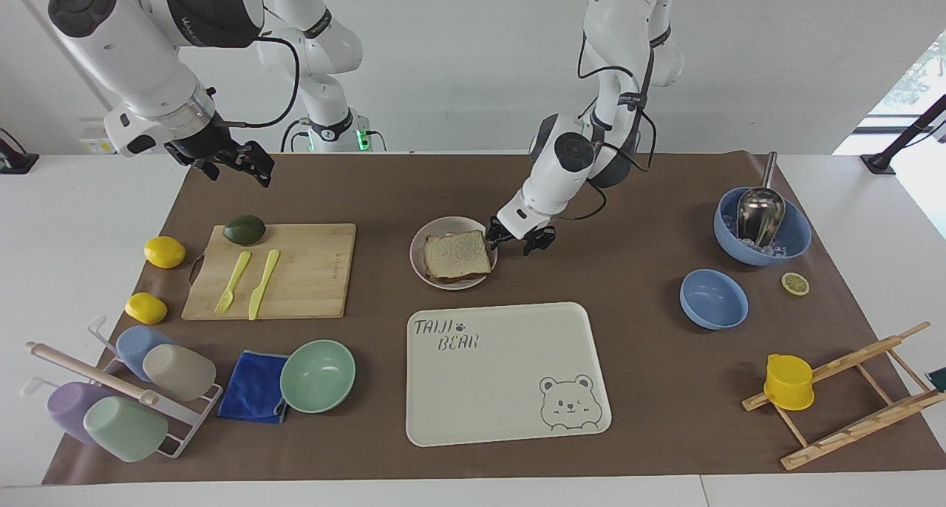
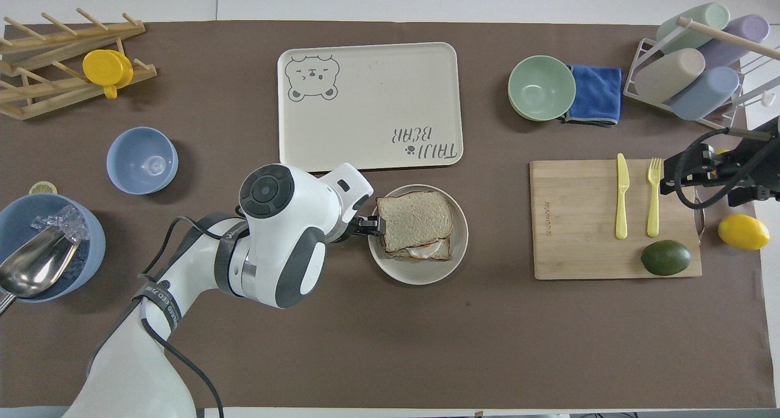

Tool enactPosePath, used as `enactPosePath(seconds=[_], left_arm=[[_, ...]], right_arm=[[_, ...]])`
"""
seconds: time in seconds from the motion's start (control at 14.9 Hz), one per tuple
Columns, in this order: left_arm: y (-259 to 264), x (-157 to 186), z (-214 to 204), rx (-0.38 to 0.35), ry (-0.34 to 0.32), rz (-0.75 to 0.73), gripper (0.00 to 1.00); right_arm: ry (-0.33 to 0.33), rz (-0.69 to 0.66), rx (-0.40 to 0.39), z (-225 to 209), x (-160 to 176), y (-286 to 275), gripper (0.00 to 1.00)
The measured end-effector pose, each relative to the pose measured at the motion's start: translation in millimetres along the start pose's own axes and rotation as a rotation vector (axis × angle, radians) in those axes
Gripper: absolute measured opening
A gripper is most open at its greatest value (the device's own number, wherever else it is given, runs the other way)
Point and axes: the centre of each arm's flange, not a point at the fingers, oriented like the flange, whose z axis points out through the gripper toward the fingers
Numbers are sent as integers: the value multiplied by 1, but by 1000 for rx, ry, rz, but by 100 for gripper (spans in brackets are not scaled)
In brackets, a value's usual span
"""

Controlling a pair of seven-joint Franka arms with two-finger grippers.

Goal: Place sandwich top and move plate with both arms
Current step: 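Grasp the rim of the sandwich plate with the left gripper, then slide the plate with the left gripper onto the white bear tray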

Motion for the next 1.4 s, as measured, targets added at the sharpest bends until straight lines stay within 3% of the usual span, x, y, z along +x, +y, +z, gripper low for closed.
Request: enactPosePath(seconds=[0.33, 0.47, 0.54, 0.74, 0.8, 0.94, 1.0, 1.4], left_arm=[[2, 0, 11, -5, 2, -9, 70], [1, 1, 11, -5, 2, -10, 58], [1, 1, 11, -6, 2, -10, 58], [2, 0, 11, -28, -3, -33, 30], [4, -1, 12, -35, -5, -37, 29], [7, -2, 12, -42, -7, -42, 7], [7, -2, 12, -46, -7, -44, 3], [5, -1, 11, -50, -6, -62, 3]], right_arm=[[7, -1, 2, -4, 0, 2, 100], [12, -20, 2, -6, 0, 2, 100], [14, -26, 3, -7, 0, 2, 100], [18, -33, 2, -7, 1, 2, 100], [21, -39, -3, -7, 1, 2, 100], [23, -69, -17, -8, 2, 4, 100], [24, -75, -18, -8, 2, 4, 100], [25, -78, -18, -8, 2, 4, 100]])
